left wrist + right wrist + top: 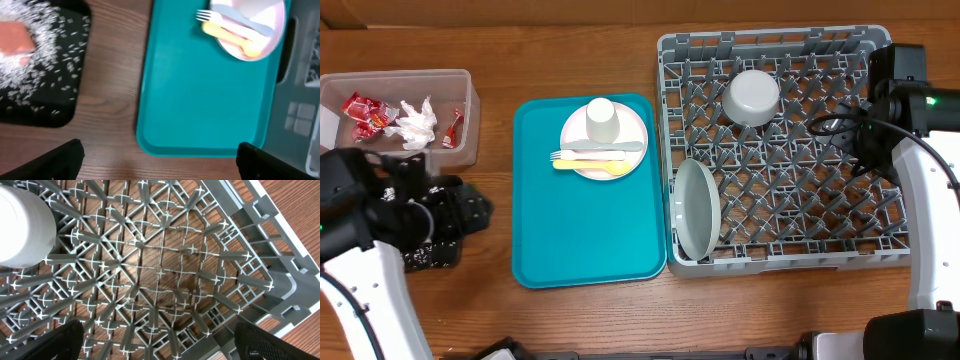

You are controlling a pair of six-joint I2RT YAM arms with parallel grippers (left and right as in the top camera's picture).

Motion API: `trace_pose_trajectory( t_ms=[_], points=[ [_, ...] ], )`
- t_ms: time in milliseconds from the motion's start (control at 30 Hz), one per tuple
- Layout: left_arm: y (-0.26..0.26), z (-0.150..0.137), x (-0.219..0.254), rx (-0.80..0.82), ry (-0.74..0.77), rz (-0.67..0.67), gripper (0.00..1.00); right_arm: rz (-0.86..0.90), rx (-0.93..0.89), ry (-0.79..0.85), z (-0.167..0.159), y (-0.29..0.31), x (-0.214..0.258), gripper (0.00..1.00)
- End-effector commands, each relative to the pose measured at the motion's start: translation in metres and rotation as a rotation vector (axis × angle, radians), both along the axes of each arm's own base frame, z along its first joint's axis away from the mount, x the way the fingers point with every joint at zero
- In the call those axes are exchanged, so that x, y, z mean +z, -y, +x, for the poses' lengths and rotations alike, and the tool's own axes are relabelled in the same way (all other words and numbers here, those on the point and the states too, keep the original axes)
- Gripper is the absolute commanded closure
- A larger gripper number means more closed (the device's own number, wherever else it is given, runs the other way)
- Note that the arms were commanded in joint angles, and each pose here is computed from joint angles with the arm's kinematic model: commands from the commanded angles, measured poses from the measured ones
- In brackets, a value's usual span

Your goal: Sort waste into correct bins and load items into the dishwasher rack

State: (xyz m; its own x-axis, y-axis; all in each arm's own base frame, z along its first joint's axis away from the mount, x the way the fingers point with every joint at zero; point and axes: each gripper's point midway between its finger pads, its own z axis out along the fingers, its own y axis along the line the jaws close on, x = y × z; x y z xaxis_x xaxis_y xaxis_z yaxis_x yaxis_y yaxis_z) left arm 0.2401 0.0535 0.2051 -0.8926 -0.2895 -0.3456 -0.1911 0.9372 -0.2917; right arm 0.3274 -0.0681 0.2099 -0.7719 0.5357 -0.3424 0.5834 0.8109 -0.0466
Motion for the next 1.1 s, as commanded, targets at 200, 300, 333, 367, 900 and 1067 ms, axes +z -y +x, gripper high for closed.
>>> trace_pose_trajectory(
  t_ms=[200, 300, 333, 367, 900, 1067],
  points=[
    [0.055, -0.003, 0.019, -0.218, 0.093, 0.021, 0.00, 0.000, -0.001, 0.021, 0.003, 0.000, 0.005, 0.00],
    [0.053, -0.005, 0.023, -0.205, 0.108, 0.028, 0.00, 0.000, -0.001, 0.021, 0.003, 0.000, 0.005, 0.00],
    [0.051, -0.005, 0.023, -0.197, 0.110, 0.029, 0.00, 0.000, -0.001, 0.021, 0.003, 0.000, 0.005, 0.00],
    [0.049, -0.006, 0.024, -0.188, 0.112, 0.030, 0.00, 0.000, -0.001, 0.021, 0.003, 0.000, 0.005, 0.00],
    [0.005, -0.008, 0.020, -0.004, 0.092, 0.032, 0.00, 0.481, 0.152, 0.083, 0.013, -0.085, 0.010, 0.00],
    [0.005, -0.007, 0.016, -0.004, 0.078, 0.025, 0.00, 0.710, 0.442, 0.231, 0.030, -0.135, 0.042, 0.00]
  ],
)
